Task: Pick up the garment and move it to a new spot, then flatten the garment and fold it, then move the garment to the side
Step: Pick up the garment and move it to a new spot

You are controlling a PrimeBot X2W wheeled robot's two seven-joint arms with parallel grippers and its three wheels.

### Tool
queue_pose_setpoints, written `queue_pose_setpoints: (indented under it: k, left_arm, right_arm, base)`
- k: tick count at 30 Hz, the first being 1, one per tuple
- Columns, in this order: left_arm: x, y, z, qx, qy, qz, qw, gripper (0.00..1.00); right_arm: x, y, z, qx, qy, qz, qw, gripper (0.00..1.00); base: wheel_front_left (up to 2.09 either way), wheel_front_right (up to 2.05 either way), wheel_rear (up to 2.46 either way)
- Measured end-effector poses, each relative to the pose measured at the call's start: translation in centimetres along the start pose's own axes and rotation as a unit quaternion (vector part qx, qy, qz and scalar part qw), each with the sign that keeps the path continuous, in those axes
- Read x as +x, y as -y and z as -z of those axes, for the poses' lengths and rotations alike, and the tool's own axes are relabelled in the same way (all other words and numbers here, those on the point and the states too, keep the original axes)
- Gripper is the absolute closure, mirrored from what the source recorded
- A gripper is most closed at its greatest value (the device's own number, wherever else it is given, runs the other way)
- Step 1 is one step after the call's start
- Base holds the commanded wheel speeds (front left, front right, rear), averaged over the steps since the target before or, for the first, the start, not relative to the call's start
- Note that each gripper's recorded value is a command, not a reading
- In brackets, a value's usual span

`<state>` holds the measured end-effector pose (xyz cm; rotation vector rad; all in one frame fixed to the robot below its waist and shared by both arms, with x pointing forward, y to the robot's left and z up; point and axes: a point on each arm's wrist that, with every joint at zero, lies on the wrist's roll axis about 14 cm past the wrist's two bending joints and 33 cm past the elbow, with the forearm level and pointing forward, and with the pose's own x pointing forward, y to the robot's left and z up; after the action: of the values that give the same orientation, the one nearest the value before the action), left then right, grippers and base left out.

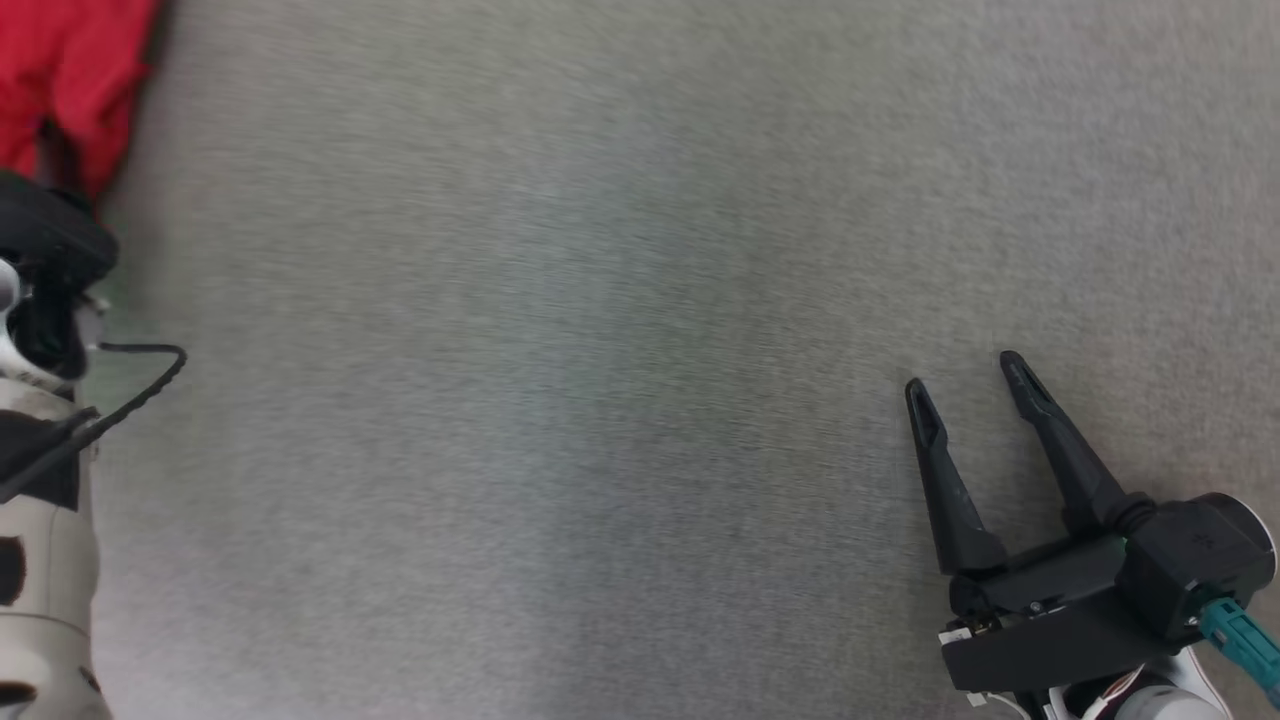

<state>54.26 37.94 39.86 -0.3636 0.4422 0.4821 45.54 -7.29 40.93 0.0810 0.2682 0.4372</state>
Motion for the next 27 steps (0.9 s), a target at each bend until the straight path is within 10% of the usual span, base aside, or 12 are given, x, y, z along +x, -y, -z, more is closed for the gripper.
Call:
queue_pose_setpoints:
  k: [5,6,7,8,27]
  left_arm:
    - [2.3,1.2,3.3,-0.003,-0.066,-0.005,0.998,0.09]
    - [2.6,1.3,3.7,-0.003,-0.075,-0.007,0.997,0.62]
    - [2.9,1.3,3.9,-0.001,-0.082,-0.008,0.997,0.95]
    - [3.1,1.4,3.9,0.001,-0.083,-0.008,0.997,1.00]
    - [-3.7,3.7,-7.3,0.152,0.027,0.075,0.985,1.00]
  right_arm:
    - [-0.5,1.6,1.5,0.007,-0.015,0.027,1.000,0.00]
    - [-0.6,1.8,1.6,0.009,-0.016,0.031,0.999,0.00]
    - [-0.7,1.9,1.7,0.011,-0.015,0.033,0.999,0.00]
    - [-0.7,2.0,1.8,0.014,-0.014,0.036,0.999,0.00]
    - [-1.8,-1.2,-1.4,0.071,0.063,0.023,0.995,0.00]
  base:
    - [0.00,0.00,0.00]
    - [0.00,0.00,0.00]
    - [0.00,0.00,0.00]
    - [0.00,0.00,0.00]
    - [0.00,0.00,0.00]
